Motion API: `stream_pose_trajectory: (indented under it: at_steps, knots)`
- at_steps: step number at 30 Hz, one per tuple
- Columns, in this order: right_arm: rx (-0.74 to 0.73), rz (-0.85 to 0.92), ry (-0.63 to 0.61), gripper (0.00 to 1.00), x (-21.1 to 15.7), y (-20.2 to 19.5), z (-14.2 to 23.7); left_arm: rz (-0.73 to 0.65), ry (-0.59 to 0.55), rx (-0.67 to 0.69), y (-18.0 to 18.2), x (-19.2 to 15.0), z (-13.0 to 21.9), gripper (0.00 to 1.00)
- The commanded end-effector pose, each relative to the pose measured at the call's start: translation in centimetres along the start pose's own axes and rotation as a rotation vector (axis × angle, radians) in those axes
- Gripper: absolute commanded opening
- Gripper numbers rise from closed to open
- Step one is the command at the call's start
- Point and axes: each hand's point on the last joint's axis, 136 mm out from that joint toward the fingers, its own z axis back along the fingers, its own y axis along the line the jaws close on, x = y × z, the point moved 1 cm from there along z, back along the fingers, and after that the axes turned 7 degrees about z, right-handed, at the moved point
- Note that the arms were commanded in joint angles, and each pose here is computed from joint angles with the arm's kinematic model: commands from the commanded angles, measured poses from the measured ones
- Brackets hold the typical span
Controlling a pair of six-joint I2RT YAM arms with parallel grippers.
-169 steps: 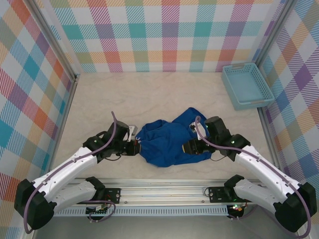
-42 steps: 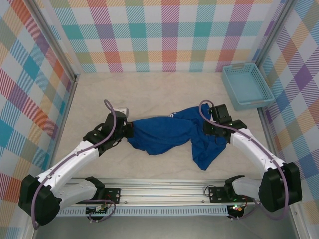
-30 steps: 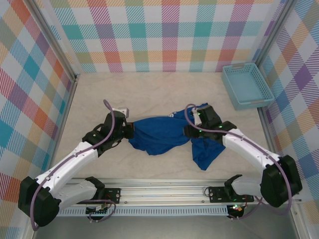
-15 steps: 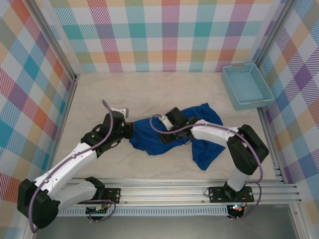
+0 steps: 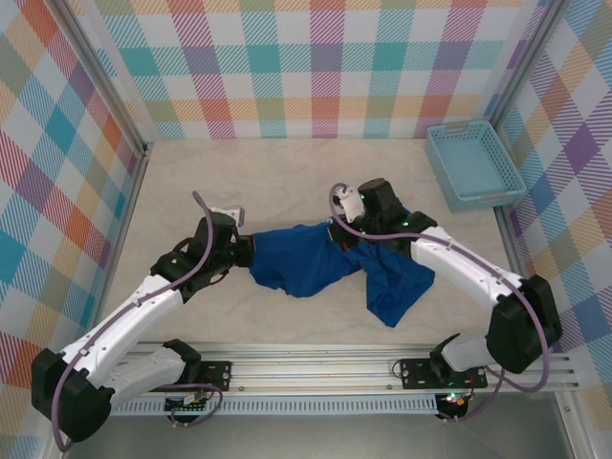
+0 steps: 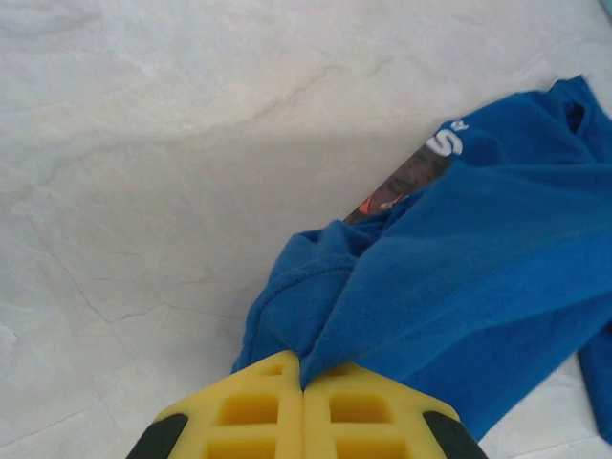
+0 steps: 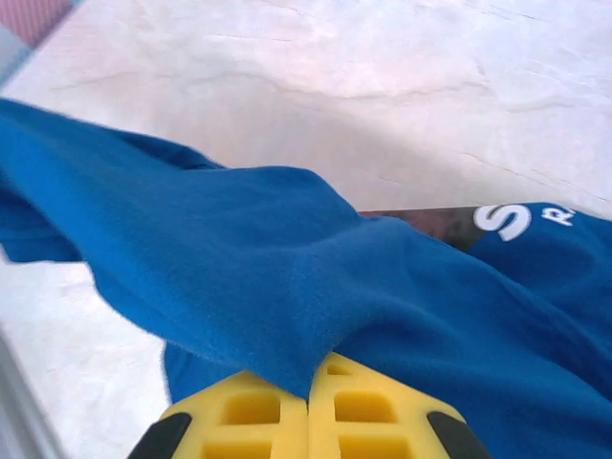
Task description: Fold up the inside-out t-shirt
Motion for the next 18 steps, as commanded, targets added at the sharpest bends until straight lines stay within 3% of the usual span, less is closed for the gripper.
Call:
stream_pose_trajectory:
  at_steps: [1,8,15,18]
  knots:
    - [0.107,-0.039,0.030,0.03,-0.2,1.9,1.7,-0.001,-0.087,0.009,-0.1,3.0,2.3,0.00]
    - [0.164,-0.067,0.023,0.10,0.5,2.7,2.0,0.002,-0.118,-0.059,-1.8,4.7,3.7,0.00]
    - [0.132,-0.135,0.052,0.14,0.2,1.4,0.3,0.004,-0.127,-0.110,-2.8,5.3,4.4,0.00]
    - [0.125,-0.162,0.067,0.20,0.1,1.1,-0.4,0.004,-0.127,-0.113,-2.8,5.3,4.5,0.00]
